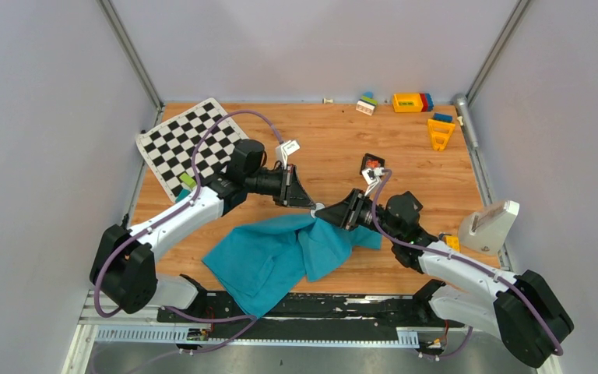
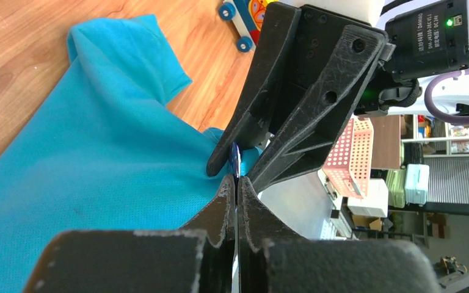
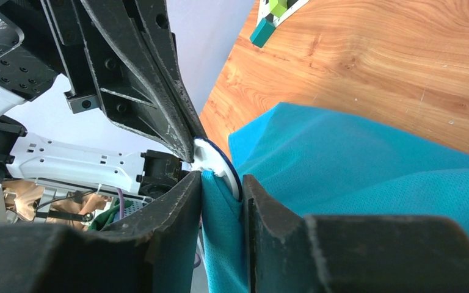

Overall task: Remove the brooch from the garment
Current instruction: Remove the brooch from the clothes.

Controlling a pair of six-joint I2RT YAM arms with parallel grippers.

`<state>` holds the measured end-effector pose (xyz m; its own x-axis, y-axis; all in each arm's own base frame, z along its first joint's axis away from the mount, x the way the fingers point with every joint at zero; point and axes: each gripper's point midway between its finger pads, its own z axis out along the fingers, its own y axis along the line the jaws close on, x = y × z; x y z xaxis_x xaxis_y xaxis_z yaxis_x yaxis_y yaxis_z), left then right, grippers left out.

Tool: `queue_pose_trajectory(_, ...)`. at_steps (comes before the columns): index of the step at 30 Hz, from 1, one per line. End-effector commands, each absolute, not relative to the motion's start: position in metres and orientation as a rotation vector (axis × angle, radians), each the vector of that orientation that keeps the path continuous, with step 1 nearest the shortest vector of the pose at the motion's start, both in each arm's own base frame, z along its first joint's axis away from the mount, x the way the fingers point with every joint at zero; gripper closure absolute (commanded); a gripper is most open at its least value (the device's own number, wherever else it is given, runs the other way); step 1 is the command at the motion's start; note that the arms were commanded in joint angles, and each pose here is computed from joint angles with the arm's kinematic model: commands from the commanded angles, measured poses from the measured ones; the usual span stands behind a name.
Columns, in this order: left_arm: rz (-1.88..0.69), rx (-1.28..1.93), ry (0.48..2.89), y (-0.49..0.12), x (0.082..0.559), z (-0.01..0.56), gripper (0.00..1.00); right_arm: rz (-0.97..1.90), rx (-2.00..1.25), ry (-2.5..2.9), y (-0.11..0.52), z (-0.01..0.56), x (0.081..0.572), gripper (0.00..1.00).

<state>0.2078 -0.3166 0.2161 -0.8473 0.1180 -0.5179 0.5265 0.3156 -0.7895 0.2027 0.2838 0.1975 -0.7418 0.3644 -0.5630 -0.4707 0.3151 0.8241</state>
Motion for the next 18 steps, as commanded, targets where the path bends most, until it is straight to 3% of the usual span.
queue_pose_trajectory(1, -1.593, 0.63, 2.103, -0.3203, 0.2038, 0.2414, 1.0, 1.556, -0.081, 1.798, 0.2838, 0.2147, 0.201, 0.7)
queue_pose_trajectory(3, -1.591, 0.627, 2.103, -0.3199, 0.2043, 0.2412, 1.0, 1.561, -0.076, 1.793, 0.2834, 0.2158, 0.2008, 0.7)
queue_pose_trajectory(9, -1.588, 0.631, 2.106, -0.3188, 0.2025, 0.2398, 1.0, 1.58, -0.065, 1.777, 0.2819, 0.2191, 0.1984, 0.56)
queue_pose_trajectory(14, -1.591, 0.634, 2.098, -0.3179, 0.2009, 0.2405, 1.0, 1.572, -0.033, 1.772, 0.2795, 0.2209, 0.2009, 0.67)
queue_pose_trajectory(18, -1.594, 0.638, 2.096, -0.3174, 0.1996, 0.2409, 1.0, 1.572, -0.018, 1.788, 0.2808, 0.2181, 0.2032, 0.69)
